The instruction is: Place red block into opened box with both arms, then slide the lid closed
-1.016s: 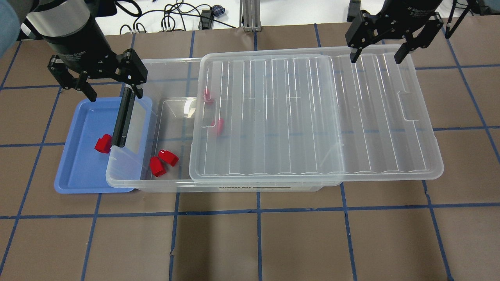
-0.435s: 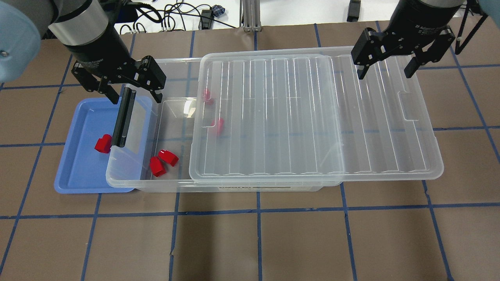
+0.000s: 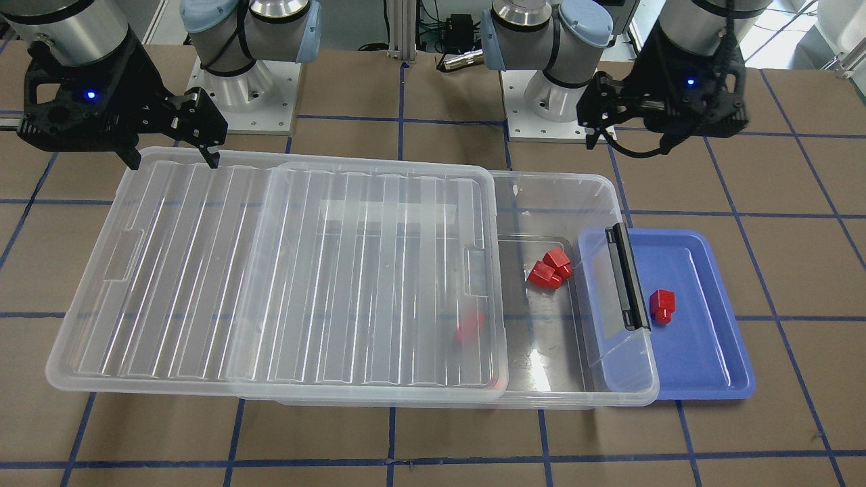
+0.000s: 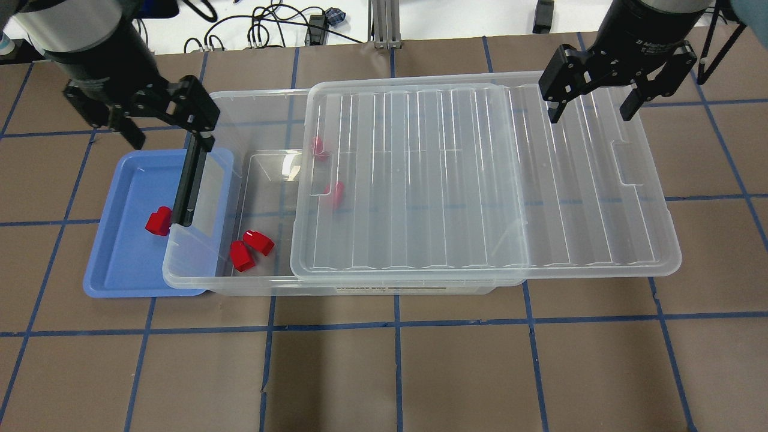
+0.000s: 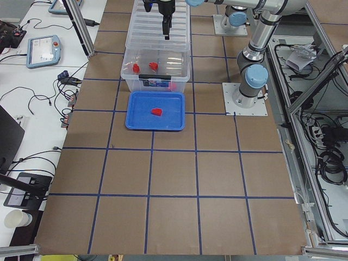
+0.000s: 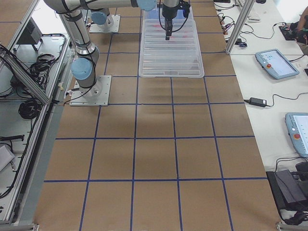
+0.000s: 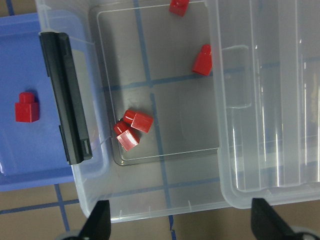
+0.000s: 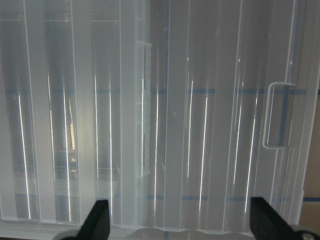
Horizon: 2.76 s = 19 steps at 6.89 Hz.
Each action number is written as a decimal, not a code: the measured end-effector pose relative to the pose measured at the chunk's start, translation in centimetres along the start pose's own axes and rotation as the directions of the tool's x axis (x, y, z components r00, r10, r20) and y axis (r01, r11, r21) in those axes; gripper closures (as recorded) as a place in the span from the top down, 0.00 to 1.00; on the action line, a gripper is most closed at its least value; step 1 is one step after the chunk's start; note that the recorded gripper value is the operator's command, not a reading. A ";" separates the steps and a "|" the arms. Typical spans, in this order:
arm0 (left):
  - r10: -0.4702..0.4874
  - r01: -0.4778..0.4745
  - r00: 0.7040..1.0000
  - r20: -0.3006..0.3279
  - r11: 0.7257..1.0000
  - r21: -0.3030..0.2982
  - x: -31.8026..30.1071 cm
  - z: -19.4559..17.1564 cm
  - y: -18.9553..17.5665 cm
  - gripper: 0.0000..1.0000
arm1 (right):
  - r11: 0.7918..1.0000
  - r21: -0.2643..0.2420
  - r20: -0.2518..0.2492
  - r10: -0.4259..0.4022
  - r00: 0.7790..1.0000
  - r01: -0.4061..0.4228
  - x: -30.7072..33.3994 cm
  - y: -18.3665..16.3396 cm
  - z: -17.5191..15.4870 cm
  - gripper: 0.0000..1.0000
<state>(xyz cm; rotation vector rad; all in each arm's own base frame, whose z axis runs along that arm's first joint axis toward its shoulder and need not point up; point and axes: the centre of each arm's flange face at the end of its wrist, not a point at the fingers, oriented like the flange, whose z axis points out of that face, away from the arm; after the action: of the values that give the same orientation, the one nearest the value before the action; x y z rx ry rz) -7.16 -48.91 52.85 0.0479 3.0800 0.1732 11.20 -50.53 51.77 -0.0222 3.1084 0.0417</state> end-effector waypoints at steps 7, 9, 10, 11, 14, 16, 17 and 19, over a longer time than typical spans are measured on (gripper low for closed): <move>-0.051 0.065 0.981 -0.188 0.995 0.072 -14.2 17.3 -8.6 1.00 | 1.000 -0.001 0.000 -0.001 1.000 0.001 0.0 -0.1 0.1 1.00; -0.062 0.067 0.976 -0.211 0.998 0.018 -16.4 22.8 -5.8 1.00 | 1.000 -0.001 0.000 0.000 1.000 0.000 0.0 -0.1 0.1 1.00; -0.053 0.053 0.985 -0.163 0.999 -0.003 -17.0 25.2 -4.4 1.00 | 1.000 -0.001 0.000 0.000 1.000 0.000 0.0 -0.1 0.1 1.00; -0.025 0.026 0.998 -0.063 1.000 0.015 -17.7 27.5 -3.4 1.00 | 1.000 -0.003 0.000 0.003 1.000 -0.003 0.2 -0.2 0.2 1.00; 0.045 -0.043 0.999 -0.015 0.992 0.115 -18.7 30.6 -4.4 1.00 | 1.000 -0.004 -0.001 0.008 1.000 -0.008 0.5 -0.3 0.2 1.00; 0.081 -0.072 0.994 -0.068 0.988 0.133 -19.6 31.8 -7.2 1.00 | 1.000 -0.005 -0.001 0.009 1.000 -0.009 0.6 -0.3 0.2 1.00; 0.086 -0.073 0.991 -0.104 0.990 0.121 -19.6 33.5 -8.0 0.97 | 1.000 -0.005 -0.001 0.009 1.000 -0.009 0.6 -0.3 0.3 1.00; 0.077 -0.064 0.985 -0.157 0.994 0.090 -18.9 36.5 -8.9 0.28 | 1.000 -0.005 -0.002 0.009 1.000 -0.010 0.7 -0.3 0.2 1.00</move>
<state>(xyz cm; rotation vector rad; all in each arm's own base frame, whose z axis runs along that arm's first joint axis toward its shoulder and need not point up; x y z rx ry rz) 13.57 -54.34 16.71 0.1545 3.2468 0.0508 10.51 -50.85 51.50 -0.0077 3.1108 0.0500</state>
